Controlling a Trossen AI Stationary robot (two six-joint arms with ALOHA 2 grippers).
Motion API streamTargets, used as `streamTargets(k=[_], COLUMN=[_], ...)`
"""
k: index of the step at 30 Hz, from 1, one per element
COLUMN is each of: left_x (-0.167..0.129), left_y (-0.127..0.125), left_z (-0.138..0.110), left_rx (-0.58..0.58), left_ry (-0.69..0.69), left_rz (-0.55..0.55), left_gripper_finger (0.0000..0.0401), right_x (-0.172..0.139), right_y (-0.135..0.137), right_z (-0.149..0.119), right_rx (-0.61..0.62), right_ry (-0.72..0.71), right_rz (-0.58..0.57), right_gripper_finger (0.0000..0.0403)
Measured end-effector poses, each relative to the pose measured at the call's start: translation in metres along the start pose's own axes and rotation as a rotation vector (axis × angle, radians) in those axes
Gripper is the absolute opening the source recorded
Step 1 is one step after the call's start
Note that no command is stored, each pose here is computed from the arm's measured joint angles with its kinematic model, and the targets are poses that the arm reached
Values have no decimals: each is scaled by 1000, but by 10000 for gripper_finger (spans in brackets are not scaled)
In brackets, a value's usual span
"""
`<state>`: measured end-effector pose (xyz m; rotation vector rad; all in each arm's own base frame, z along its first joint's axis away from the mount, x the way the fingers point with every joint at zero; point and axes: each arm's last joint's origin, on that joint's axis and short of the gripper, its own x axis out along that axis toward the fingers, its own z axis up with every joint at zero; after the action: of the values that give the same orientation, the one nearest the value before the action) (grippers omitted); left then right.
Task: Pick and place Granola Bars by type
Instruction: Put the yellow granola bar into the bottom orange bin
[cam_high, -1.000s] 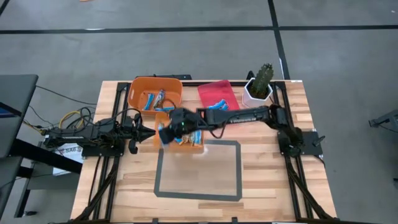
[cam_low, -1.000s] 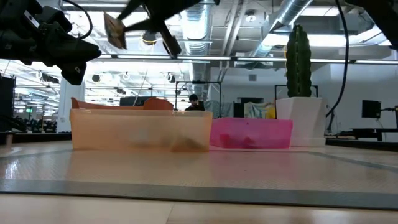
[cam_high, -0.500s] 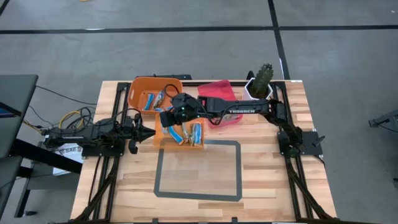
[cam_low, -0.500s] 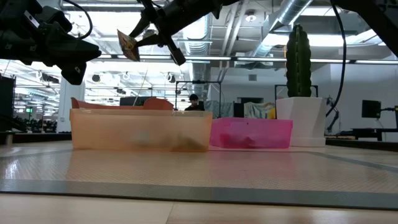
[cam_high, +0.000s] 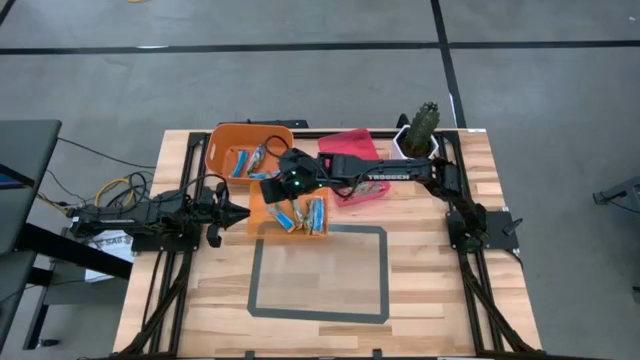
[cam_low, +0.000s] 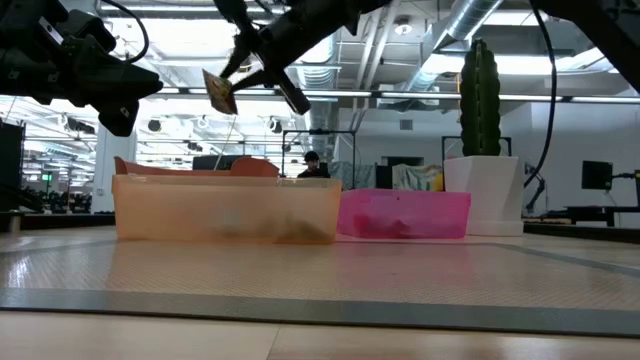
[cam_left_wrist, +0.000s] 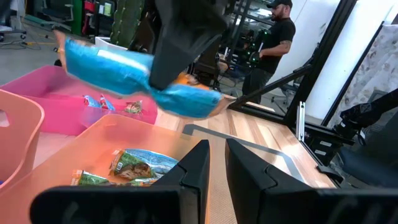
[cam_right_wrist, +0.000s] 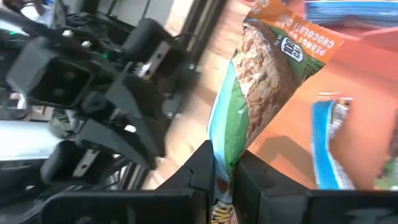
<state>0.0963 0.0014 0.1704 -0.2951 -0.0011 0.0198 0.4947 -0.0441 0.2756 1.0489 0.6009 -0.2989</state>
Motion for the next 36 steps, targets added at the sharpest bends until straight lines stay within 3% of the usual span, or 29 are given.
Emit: streamTargets(k=[23,36], left_x=[0,0], left_y=[0,0], left_z=[0,0], left_rx=[0,0], left_ry=[0,1], left_rz=[0,0], left_gripper_finger=[44,44], right_x=[25,25], right_y=[-74,-80], right_z=[-39,-42], right_rx=[82,103], right_ry=[164,164], right_rz=[-331,-379], right_gripper_finger=[28,41])
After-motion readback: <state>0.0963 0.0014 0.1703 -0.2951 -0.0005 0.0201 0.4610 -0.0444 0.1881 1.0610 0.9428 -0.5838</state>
